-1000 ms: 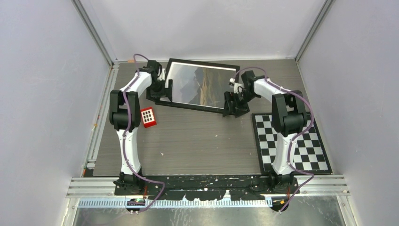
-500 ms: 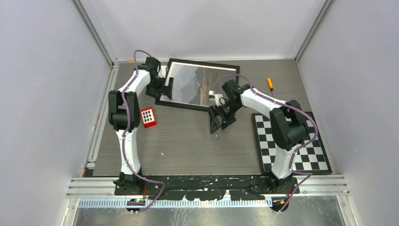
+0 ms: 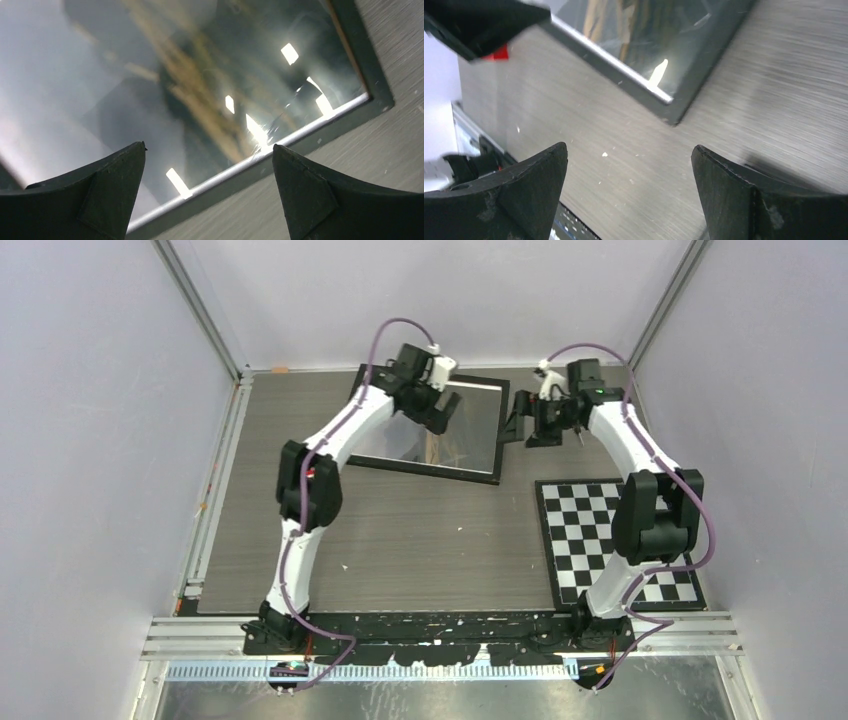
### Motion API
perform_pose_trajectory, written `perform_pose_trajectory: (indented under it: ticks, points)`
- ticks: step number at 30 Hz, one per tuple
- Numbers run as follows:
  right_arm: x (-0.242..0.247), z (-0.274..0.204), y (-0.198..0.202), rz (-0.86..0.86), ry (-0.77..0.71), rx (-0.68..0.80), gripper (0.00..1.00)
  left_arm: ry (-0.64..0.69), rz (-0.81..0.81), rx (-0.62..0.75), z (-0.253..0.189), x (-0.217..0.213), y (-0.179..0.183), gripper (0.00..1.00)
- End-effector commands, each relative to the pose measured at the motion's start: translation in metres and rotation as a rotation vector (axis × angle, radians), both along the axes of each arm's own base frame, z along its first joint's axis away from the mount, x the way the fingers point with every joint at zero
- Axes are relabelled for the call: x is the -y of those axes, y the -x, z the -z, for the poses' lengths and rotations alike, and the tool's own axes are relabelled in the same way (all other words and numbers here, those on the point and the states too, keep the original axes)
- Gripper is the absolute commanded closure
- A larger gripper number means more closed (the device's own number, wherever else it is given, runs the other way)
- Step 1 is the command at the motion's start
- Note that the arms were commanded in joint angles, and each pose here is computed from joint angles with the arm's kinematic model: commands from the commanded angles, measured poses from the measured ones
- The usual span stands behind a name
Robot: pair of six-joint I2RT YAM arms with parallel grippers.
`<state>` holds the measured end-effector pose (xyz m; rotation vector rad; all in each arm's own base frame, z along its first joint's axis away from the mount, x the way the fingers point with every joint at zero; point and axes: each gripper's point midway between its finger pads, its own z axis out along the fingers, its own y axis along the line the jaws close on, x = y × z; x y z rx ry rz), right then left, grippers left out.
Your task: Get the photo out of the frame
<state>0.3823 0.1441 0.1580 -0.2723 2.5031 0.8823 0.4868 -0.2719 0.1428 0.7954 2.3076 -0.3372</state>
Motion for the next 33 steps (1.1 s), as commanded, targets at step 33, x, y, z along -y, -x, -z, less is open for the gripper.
perform_pose_trajectory:
  ticks: [33]
  points:
    - [0.088,-0.042,-0.061,0.318,-0.028,0.105,0.00,-0.339,0.807,-0.370,0.108,0.017,0.221,0.00]
